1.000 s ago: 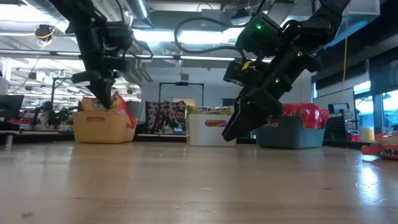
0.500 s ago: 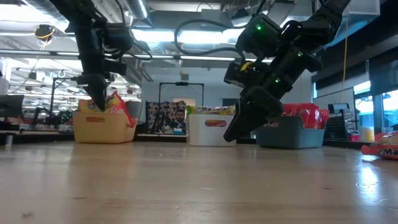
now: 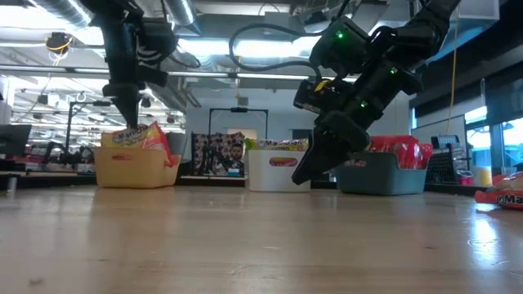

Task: Sort Maruchan noodles
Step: Put the orange noodle pack into the yellow bin

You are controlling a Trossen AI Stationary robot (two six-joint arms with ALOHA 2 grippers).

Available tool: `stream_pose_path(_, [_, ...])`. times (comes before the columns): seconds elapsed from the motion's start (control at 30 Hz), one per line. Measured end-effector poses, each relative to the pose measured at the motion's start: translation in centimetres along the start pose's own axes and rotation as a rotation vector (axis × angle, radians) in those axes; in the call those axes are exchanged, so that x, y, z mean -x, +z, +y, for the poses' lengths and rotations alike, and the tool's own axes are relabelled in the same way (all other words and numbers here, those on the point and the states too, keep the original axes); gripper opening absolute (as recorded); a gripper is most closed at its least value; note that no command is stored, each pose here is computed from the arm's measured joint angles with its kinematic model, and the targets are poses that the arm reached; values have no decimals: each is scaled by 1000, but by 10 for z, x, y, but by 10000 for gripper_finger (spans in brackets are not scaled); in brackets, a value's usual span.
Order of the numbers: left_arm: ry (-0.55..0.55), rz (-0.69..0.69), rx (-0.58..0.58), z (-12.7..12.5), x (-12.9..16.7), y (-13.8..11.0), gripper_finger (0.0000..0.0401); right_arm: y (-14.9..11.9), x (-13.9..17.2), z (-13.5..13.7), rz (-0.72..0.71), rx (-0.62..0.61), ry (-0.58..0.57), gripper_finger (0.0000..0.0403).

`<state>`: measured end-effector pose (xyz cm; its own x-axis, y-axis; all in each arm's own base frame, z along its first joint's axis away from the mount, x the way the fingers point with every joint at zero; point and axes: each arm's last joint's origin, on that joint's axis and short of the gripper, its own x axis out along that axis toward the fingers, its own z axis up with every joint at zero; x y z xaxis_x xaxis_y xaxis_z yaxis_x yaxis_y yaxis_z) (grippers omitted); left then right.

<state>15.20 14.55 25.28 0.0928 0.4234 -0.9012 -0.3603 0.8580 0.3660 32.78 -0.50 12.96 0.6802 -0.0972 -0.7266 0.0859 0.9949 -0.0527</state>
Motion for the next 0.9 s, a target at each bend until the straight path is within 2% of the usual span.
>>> stream_pose_path(0.1, [-48, -4, 1, -3, -5, -3, 18, 0, 0, 0, 0, 0, 0, 238])
stream_pose_path(0.23, [-29, -10, 29, -2, -5, -1, 41, 0, 0, 0, 0, 0, 0, 238])
stream_pose_path(0.6, [-30, -15, 70, -1, -9, -3, 142, 0, 0, 1, 0, 9, 35, 238])
stream_pose_path(0.77, [-20, -34, 107, 3, -23, -8, 151, 0, 0, 1, -3, 27, 35, 238])
stream_pose_path(0.9, [-92, -38, 131, 6, -31, -9, 132, 1, 0, 1, -9, 28, 35, 238])
